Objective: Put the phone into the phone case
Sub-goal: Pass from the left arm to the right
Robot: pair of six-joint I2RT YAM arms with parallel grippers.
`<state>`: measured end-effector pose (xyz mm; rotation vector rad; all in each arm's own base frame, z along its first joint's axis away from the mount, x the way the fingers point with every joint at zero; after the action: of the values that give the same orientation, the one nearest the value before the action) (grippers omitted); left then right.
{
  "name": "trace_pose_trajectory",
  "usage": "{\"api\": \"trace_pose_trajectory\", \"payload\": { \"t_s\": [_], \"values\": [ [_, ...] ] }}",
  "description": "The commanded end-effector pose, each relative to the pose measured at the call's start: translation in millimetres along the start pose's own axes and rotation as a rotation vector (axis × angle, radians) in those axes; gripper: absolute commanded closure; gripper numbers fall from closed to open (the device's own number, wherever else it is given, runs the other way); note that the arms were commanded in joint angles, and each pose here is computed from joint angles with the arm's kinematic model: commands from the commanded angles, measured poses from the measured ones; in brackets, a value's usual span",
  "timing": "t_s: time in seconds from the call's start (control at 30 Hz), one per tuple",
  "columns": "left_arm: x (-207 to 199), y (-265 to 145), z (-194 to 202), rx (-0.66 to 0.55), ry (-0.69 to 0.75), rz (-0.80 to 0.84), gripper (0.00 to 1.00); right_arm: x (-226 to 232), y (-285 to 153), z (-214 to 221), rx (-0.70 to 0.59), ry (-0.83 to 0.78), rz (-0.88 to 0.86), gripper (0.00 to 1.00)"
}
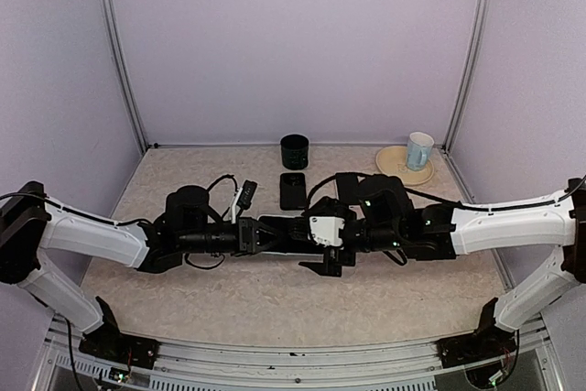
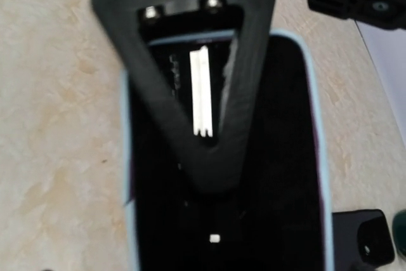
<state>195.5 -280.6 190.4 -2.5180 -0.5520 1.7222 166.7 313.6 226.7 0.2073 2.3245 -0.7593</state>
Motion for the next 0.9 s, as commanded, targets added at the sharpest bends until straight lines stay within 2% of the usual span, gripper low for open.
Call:
{"api": "trace_pose_trajectory", "payload": {
  "t_s": [0.0,0.23,0.47,0.7,0.87],
  "values": [
    [-26,5,-7,-0.018,0.068,0.1,1.0,-10,12,-8,0.043,-0.018,0.067,0.0],
    [-26,6,-4,-0.017,0.072,0.1,1.0,-9,19,-14,-0.01,-0.005,0.026,0.0],
    [-27,7,-3,-0.018,0.076,0.099,1.0,-9,31,-14,0.008,0.04,-0.007,0.0],
    [-26,7,-3,-0.025,0.075,0.093,1.0,-5,37,-19,-0.03,0.064,-0.061,0.0],
    [-26,5,-3,-0.033,0.079,0.088,1.0,-4,42,-14,0.013,0.066,-0.065,0.0]
  ]
}}
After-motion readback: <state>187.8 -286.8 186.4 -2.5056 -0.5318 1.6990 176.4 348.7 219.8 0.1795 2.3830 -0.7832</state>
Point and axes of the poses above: each gripper's point midway between its finger pads, its own y axis out along the fingers, its own x axis along the line the jaws close on, z = x × y, the point moved 9 cm from there along -y, back along the fingers, and after that the axes turned 13 degrees about -y, right-handed, at the moved point
